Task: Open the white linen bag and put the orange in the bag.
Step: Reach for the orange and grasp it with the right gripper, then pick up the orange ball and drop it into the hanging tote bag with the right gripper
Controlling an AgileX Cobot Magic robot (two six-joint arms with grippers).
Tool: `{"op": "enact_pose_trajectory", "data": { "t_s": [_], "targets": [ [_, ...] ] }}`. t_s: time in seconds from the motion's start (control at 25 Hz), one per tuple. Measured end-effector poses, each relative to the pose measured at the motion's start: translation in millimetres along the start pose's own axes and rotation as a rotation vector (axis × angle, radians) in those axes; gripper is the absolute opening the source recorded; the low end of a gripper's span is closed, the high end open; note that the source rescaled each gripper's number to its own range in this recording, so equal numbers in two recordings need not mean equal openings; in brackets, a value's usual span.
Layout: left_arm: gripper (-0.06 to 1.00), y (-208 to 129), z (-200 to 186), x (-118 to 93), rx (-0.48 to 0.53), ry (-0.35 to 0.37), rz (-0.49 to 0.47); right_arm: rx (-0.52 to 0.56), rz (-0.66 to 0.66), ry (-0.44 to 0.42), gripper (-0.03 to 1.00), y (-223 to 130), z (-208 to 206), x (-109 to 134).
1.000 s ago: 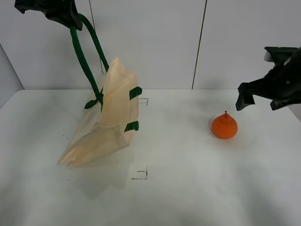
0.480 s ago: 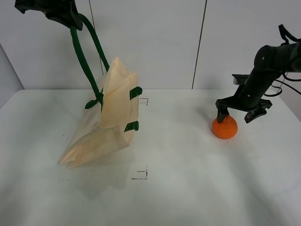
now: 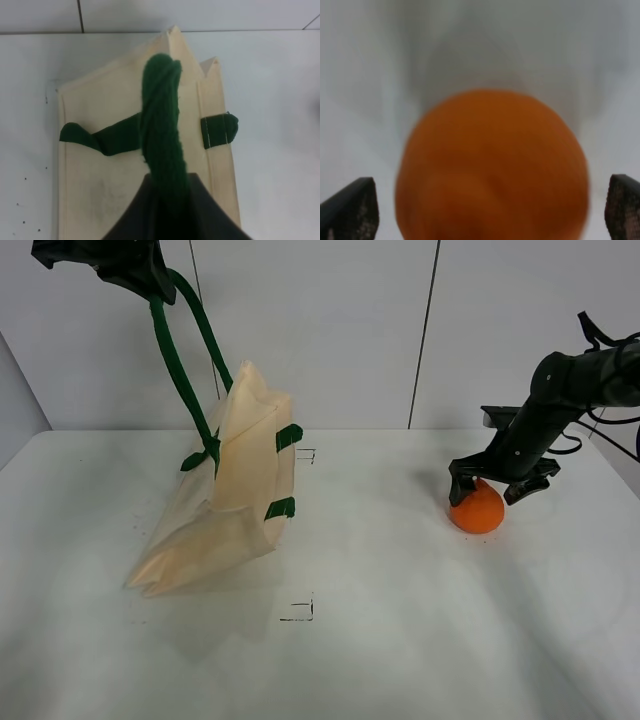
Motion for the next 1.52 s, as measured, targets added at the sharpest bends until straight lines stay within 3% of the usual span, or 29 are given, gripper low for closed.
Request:
{"op": "enact_pose_trajectory", "data": {
  "t_s": [0.12,0.24,0.32,0.44,0.68,0.88,1.0,1.12,1.24,1.52],
  "targets": [
    [0.00,0.0,0.0,0.0,0.000,0.000,0.003,0.007,0.008,0.009,0.97,-0.8,7.6,-0.2],
    [0.00,0.0,0.0,0.0,0.000,0.000,0.005,0.009,0.017,0.000,0.79,-1.0,9.4,-1.3],
    [0.00,0.0,0.0,0.0,0.000,0.000,0.006,0.010,0.026,-0.005,0.51,-1.1,9.4,-1.8],
    [0.00,0.0,0.0,0.0,0.000,0.000,0.006,0.015,0.033,-0.002,0.02,0.6,6.9,-1.3],
    [0.00,0.0,0.0,0.0,0.000,0.000,0.007,0.047,0.024,0.032,0.00,19.5,-22.3,4.5],
    [0.00,0.0,0.0,0.0,0.000,0.000,0.007,-0.087,-0.027,0.084,0.00,58.8,-83.4,28.8],
    [0.00,0.0,0.0,0.0,0.000,0.000,0.007,-0.196,-0.087,0.143,0.00,76.1,-118.7,63.4],
    [0.00,0.0,0.0,0.0,0.000,0.000,0.008,-0.258,-0.122,0.273,0.00,81.1,-134.5,108.1],
    [0.00,0.0,0.0,-0.1,0.000,-0.001,0.008,-0.265,-0.157,0.388,0.00,76.4,-133.4,154.8],
    [0.00,-0.5,0.0,-2.2,0.005,-0.022,0.004,-0.252,-0.219,0.487,0.00,65.3,-100.8,227.8]
  ]
}}
Point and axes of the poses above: a point on each arm's last joint axis where the gripper is mounted, z pointing out along that axis toward the gripper, x along the wrist's bending axis when the last joint is at zero, y = z × x, the point moved 1 cm from there along z, pointing out along that axis toward the gripper, and after that the axes turned 1 degree about z, right-handed, at the moved point
